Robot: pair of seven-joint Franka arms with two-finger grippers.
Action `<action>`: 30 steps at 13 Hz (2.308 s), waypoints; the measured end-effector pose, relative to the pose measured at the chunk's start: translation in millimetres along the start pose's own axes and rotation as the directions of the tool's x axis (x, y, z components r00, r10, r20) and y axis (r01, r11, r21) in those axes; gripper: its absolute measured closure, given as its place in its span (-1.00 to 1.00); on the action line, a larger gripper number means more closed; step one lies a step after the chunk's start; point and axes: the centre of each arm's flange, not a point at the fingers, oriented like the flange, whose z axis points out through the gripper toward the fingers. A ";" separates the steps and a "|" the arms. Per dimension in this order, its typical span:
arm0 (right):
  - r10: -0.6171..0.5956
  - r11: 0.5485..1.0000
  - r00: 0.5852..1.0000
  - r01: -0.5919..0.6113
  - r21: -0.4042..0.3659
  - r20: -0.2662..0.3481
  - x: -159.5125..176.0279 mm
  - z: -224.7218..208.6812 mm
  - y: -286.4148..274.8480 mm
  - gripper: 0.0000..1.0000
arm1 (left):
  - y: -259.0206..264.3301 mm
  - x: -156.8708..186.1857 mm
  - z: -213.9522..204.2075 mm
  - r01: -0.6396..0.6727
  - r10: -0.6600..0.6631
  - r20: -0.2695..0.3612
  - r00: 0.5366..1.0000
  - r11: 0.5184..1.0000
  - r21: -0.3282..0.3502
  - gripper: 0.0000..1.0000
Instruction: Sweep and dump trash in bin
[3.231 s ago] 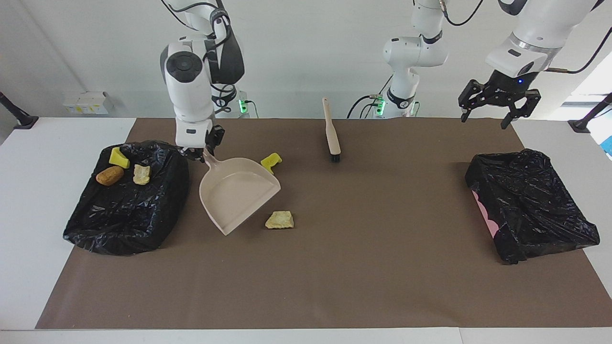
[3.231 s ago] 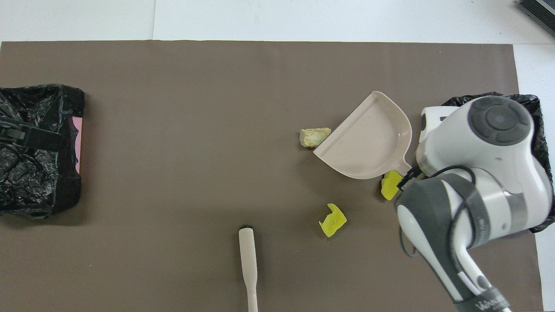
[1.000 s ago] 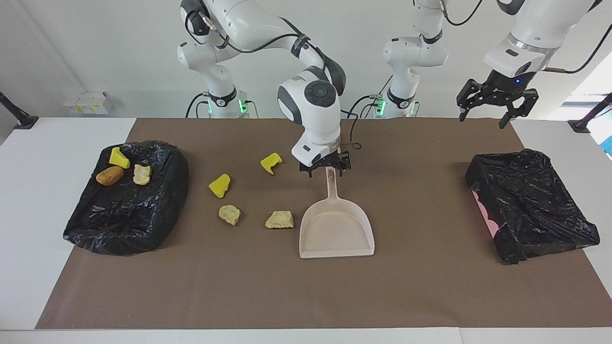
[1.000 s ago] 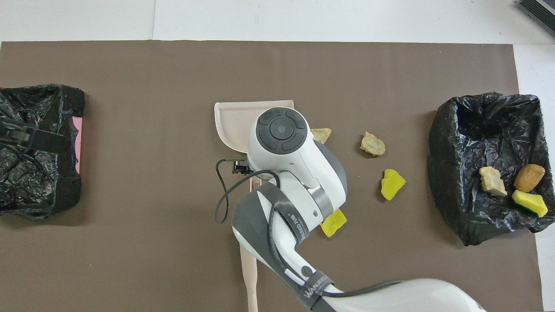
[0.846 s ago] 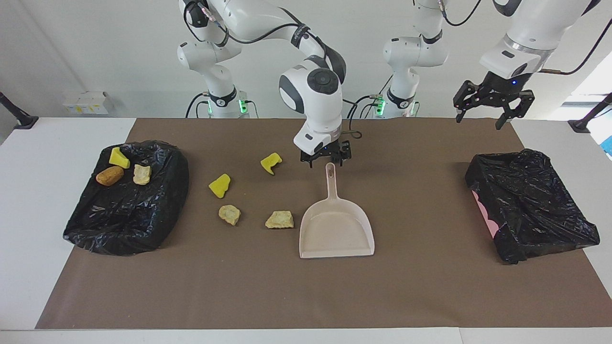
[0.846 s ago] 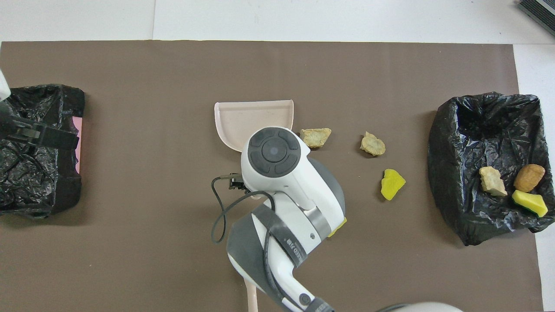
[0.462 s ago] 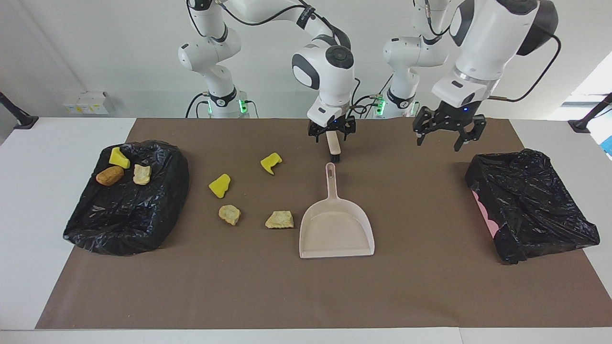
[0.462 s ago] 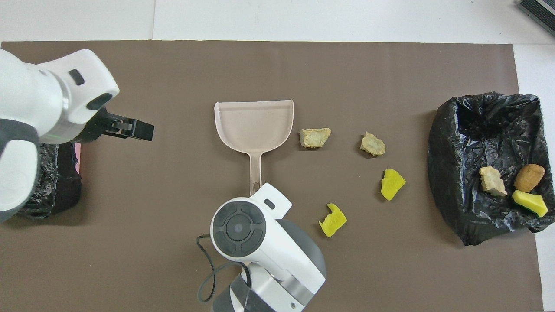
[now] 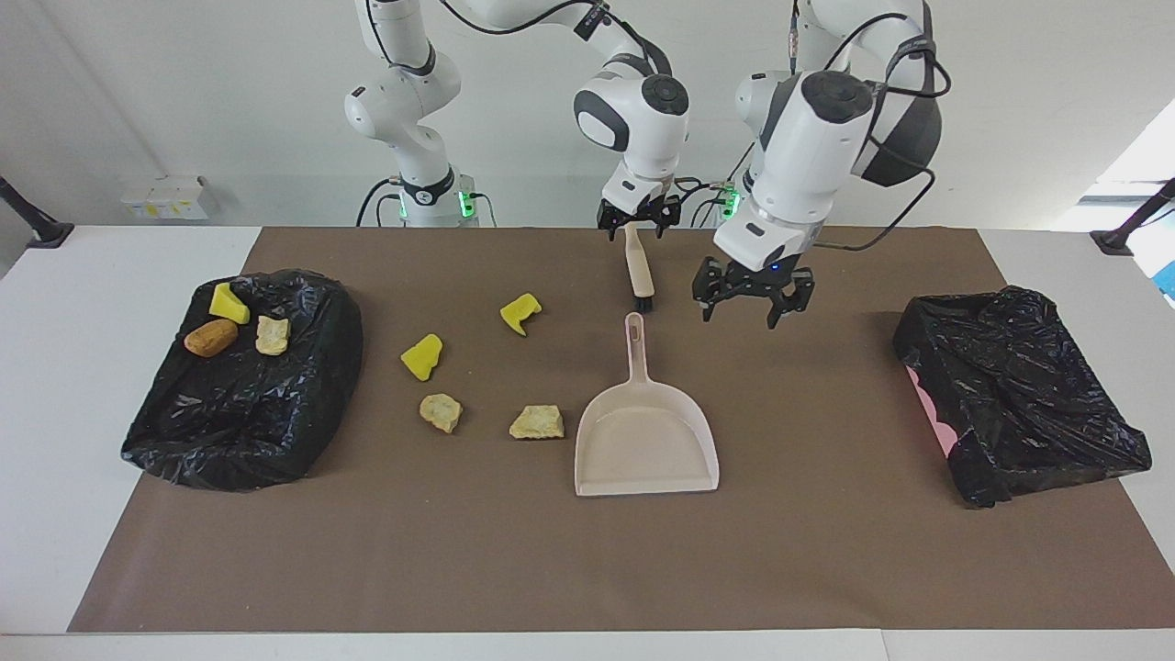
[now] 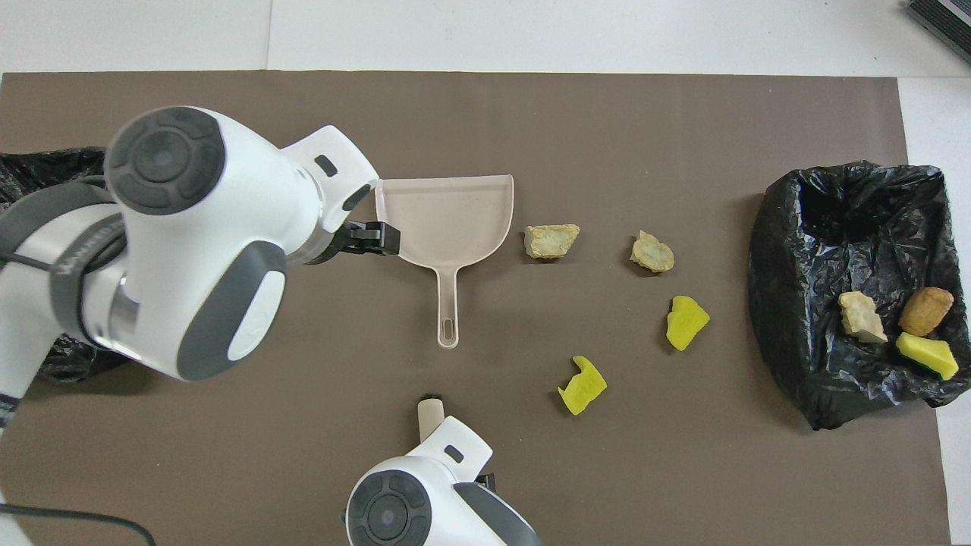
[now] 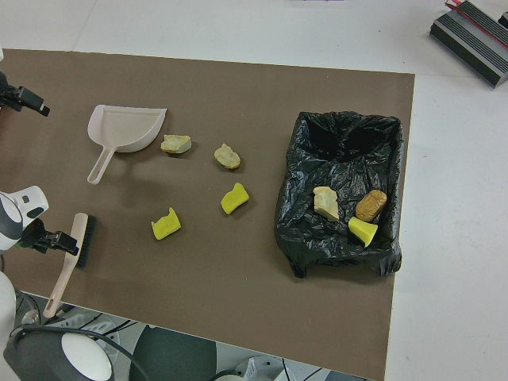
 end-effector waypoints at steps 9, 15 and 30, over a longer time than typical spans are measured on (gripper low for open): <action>-0.009 1.000 0.998 0.008 0.020 0.054 -34.5 36.3 -2.4 -0.53 | 93.2 -52.7 138.2 0.079 -0.079 0.043 0.996 0.997 -0.001 -1.00; 0.008 0.998 0.995 -0.014 0.057 0.097 -36.4 36.5 -4.0 0.51 | 98.8 -63.2 144.4 0.071 -0.071 0.064 0.995 0.997 0.009 0.22; 0.217 0.976 0.965 -0.217 -0.015 0.147 46.1 -53.6 135.2 0.51 | -26.4 -31.8 64.5 -0.574 0.554 0.187 0.811 0.816 0.073 0.37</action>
